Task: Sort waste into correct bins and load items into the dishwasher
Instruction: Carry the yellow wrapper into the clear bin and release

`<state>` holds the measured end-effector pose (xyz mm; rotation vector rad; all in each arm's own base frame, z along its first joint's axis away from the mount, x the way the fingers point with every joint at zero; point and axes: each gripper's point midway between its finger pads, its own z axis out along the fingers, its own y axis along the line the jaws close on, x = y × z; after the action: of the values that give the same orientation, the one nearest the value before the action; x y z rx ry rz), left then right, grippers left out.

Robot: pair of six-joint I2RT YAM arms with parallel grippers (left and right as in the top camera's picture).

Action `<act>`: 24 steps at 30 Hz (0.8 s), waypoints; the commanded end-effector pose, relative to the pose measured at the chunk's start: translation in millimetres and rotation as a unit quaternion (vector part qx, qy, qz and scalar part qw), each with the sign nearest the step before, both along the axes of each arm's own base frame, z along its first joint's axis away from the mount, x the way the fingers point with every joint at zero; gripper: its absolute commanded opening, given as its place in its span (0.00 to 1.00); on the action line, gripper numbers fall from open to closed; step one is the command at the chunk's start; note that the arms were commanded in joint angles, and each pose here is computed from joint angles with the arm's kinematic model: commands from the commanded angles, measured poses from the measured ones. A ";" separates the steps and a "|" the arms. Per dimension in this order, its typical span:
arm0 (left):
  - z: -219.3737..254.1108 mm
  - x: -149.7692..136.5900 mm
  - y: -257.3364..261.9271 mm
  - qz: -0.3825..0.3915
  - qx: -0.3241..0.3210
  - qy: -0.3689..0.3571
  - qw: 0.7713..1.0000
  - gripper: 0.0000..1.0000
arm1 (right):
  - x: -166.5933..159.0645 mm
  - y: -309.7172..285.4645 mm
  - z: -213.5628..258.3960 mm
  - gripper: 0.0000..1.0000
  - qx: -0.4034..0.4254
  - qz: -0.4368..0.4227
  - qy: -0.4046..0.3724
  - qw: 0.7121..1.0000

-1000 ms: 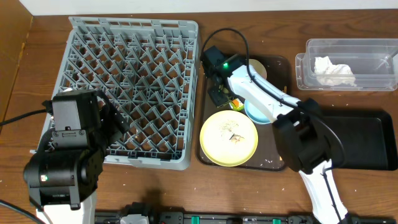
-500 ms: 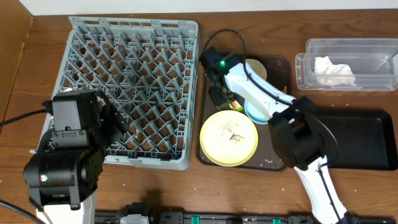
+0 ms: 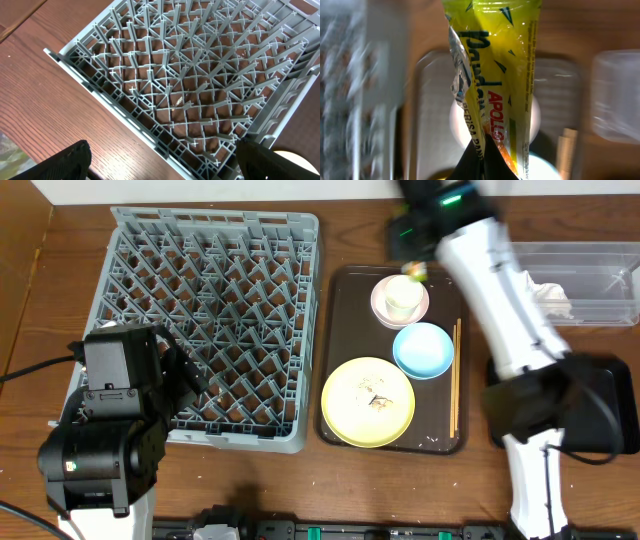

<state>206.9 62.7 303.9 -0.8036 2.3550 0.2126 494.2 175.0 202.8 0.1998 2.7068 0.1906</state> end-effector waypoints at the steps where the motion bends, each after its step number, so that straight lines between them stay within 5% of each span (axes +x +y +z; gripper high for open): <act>1: -0.8 -1.2 1.5 0.004 0.000 0.002 1.000 0.93 | 10.0 -75.8 3.3 0.02 0.026 -0.153 0.016 0.988; 10: -0.8 -1.2 1.5 0.004 0.000 0.002 1.000 0.93 | -1.6 -219.7 -36.2 0.02 0.017 -0.299 0.080 0.951; 11: -0.8 -1.2 1.6 0.004 0.001 0.002 1.000 0.93 | -4.8 -230.2 -42.3 0.14 0.016 -0.309 0.088 0.947; 14: -0.8 -1.2 1.5 0.004 0.000 0.002 1.000 0.93 | -8.4 -252.7 -60.7 0.89 0.016 -0.331 0.099 0.938; 15: -0.8 -1.2 1.5 0.004 0.000 0.002 1.000 0.93 | -8.4 -257.8 -66.3 0.99 0.016 -0.335 0.100 0.937; 19: -0.8 -1.2 1.5 0.004 0.000 0.002 1.000 0.93 | -14.2 -268.4 -84.1 0.99 0.020 -0.339 0.117 0.933; 24: -0.8 -1.2 1.5 0.004 0.000 0.002 1.000 0.94 | -16.3 -236.7 -71.1 0.99 0.101 -0.225 0.128 0.961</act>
<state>206.9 62.7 303.9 -0.8036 2.3550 0.2126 475.9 -84.1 113.1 1.1312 2.7551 0.0942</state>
